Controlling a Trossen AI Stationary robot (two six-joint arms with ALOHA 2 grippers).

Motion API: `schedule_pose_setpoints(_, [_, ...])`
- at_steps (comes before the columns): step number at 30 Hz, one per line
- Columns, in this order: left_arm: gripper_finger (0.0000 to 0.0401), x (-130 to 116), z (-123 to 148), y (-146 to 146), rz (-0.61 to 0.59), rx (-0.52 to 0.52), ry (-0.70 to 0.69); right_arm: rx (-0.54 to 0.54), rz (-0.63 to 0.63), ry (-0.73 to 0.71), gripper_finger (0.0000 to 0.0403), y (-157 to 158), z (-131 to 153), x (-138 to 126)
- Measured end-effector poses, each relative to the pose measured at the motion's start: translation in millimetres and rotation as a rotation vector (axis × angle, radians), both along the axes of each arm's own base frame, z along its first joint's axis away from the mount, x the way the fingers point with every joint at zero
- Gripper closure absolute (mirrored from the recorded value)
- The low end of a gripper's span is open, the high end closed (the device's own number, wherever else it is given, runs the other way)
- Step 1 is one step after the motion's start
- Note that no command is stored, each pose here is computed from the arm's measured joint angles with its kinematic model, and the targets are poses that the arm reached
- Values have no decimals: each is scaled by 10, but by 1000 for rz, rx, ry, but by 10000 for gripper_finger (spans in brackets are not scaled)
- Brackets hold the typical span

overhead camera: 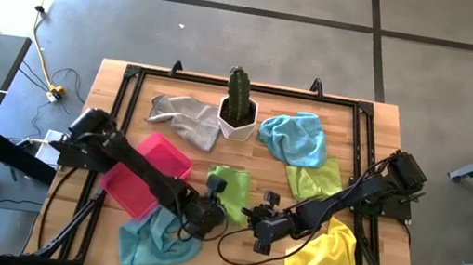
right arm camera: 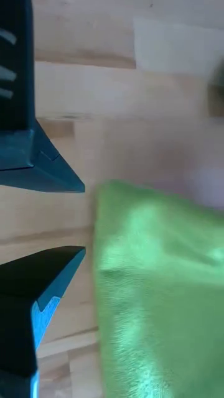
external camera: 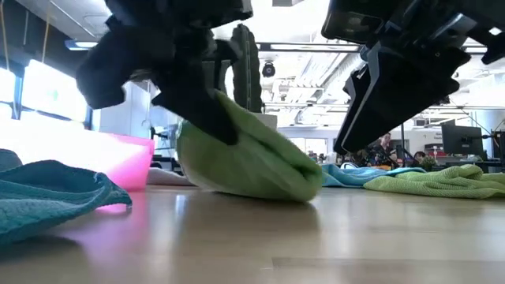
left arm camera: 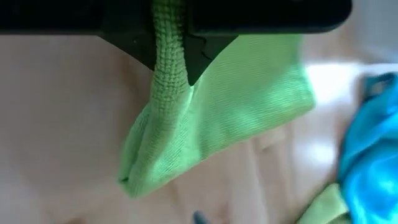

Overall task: Fold microfiber towels
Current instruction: Put the green towel in the pink bin

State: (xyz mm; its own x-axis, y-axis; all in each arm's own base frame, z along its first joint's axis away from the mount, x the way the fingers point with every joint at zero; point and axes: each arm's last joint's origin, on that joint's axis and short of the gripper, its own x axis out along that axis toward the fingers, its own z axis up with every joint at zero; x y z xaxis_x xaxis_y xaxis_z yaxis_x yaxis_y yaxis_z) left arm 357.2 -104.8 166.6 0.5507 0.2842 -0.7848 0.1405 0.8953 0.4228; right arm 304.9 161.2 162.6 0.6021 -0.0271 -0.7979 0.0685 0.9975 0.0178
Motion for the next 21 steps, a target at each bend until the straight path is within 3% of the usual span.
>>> schedule_pose_setpoints(5, [399,-76,285,307,-59,174,59,-15,-13,-22,261,-24,89,-26])
schedule_pose_setpoints(13, [400,-229,627,933,-124,329,191,-34,-42,-66,261,-58,220,-59])
schedule_pose_setpoints(21, [401,-393,857,1467,-174,325,232,-63,-73,-90,261,-103,265,-57])
